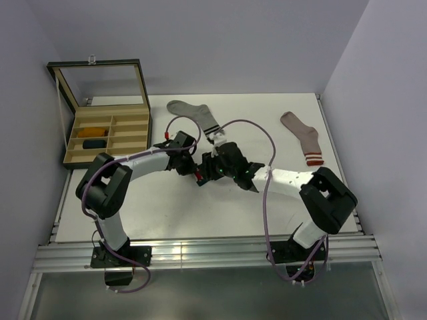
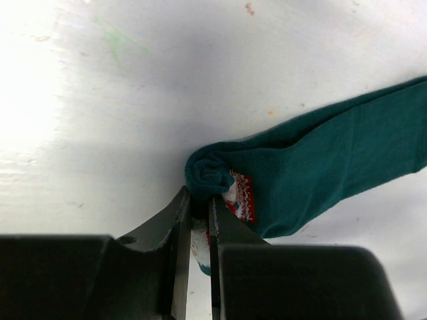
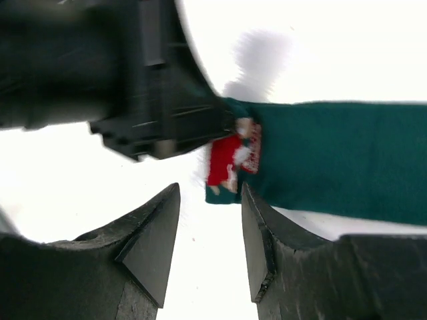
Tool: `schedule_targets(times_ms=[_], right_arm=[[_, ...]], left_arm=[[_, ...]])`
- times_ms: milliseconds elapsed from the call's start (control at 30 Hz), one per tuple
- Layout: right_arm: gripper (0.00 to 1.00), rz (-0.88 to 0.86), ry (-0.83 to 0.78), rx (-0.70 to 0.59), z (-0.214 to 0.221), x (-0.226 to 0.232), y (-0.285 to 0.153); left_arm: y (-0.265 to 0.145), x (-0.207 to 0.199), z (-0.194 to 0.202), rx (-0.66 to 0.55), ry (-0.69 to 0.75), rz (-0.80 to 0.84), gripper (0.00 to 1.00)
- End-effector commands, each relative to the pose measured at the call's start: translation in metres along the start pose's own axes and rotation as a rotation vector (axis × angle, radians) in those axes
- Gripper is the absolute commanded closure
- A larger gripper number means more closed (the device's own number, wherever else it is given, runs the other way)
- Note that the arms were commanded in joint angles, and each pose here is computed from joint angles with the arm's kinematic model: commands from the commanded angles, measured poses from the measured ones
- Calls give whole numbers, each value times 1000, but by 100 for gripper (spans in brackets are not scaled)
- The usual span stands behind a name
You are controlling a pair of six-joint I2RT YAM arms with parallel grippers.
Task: Roll the socks
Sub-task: Roll the sock at the center of the board.
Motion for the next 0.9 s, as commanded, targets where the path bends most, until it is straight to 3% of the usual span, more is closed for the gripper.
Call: schedule_targets(times_ms=[0,233,533,867], right_arm=[[51,169,-197,-63,-1,1,1],[52,208,-336,-91,10,30,16],[52,233,-395,-97,26,47,34],[57,274,-419,44,60,36,57]], left_arm=[[1,28,2,6,94,-164,100],[2,23,4,37,102,-152,100],[2,19,6,62,104,-134,100],[4,16,9,91,106,-119,100]])
Point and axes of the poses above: each gripper's point midway between its finger pads, its own y axis out along the fingers, its own x axis along the line the jaws close on, z = x × y, the point moved 6 cm from there along -y, back along the fingers, and after that the axes turned 11 degrees about -y, right-handed, at the moved point
